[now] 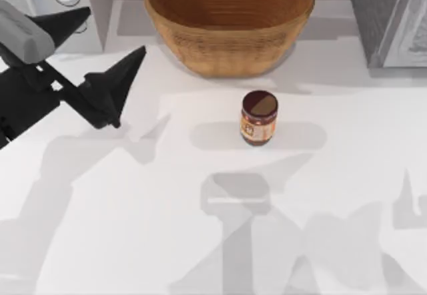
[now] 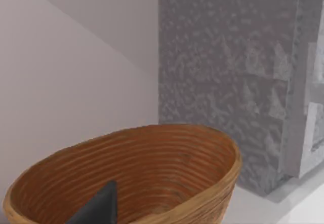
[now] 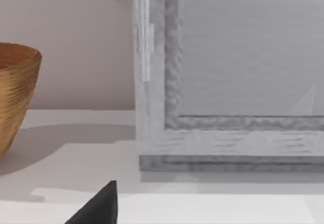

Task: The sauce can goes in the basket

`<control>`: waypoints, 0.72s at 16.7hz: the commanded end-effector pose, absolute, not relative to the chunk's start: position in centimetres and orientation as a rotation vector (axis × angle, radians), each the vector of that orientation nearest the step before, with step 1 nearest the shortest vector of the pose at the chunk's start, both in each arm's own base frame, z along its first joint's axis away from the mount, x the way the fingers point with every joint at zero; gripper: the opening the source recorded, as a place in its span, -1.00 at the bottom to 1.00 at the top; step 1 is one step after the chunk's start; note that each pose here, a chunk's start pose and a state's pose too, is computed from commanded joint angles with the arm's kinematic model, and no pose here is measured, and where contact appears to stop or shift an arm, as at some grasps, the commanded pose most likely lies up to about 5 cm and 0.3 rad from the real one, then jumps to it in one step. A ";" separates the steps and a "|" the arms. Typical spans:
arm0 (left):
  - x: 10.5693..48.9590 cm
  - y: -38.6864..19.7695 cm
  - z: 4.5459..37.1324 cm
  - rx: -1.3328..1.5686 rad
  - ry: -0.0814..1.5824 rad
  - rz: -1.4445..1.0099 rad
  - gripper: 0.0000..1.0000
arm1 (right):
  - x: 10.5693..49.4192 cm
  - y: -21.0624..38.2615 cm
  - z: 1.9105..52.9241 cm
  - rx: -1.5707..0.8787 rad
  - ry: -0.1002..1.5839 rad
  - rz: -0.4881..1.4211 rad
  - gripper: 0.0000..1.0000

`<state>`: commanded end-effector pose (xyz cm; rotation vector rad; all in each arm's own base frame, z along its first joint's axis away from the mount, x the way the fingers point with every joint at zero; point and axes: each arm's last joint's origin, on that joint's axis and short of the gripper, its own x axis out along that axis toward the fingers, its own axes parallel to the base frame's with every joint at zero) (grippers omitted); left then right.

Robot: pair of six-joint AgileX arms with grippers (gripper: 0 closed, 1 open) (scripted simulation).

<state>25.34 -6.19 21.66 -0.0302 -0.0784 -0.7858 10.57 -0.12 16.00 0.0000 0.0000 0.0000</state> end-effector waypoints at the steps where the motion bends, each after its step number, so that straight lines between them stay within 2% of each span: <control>1: 26.0 -6.4 21.5 -0.026 -0.084 -0.807 1.00 | 10.6 -0.1 16.0 0.000 0.000 0.000 1.00; 12: 32.9 -10.7 17.1 0.030 -0.136 -1.146 1.00 | 10.6 -0.1 16.0 0.000 0.000 0.000 1.00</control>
